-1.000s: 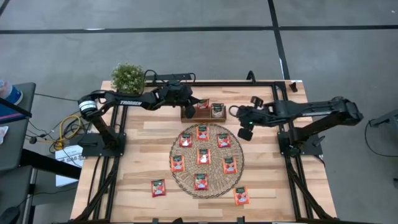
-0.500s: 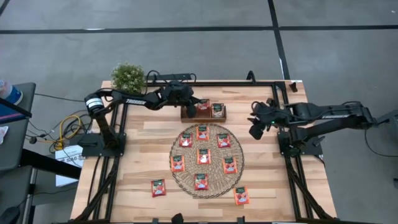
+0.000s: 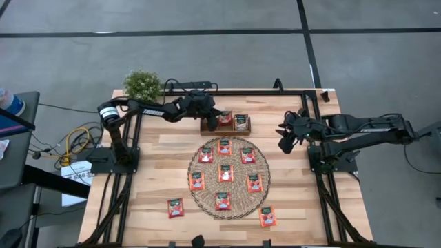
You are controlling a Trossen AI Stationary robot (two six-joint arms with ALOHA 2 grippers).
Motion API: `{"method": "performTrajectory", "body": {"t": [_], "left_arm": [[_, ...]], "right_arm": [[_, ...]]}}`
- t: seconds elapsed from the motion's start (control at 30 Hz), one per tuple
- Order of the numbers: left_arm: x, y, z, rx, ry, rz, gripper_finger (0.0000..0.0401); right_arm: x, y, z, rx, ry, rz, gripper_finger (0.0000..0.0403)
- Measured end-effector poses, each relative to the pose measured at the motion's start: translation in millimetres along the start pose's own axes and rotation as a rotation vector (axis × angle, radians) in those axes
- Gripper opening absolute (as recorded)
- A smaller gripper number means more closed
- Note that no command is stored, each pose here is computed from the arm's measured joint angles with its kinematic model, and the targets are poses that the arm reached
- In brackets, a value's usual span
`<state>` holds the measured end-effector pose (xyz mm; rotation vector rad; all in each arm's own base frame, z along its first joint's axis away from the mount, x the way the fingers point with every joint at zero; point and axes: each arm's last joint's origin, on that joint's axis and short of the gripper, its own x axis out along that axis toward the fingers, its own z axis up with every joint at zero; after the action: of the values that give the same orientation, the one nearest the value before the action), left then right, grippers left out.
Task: Pick & Place Tea
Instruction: Put the red tea bag into the middle section of the wooden organizer
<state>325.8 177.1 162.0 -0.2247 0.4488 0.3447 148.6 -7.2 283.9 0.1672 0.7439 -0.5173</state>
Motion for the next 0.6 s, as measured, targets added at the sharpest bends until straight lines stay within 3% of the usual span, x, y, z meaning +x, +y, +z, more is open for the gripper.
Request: {"method": "performTrajectory", "body": {"t": [0.3,0.6], "left_arm": [[6.2,1.5,-3.5,0.015,-0.019,0.007,0.0],[6.6,4.0,-4.7,0.031,-0.014,0.088,0.0]], "right_arm": [[0.9,1.1,1.6,0.006,-0.011,0.005,0.0107],[0.7,2.3,4.7,0.019,-0.04,0.017,0.0107]]}}
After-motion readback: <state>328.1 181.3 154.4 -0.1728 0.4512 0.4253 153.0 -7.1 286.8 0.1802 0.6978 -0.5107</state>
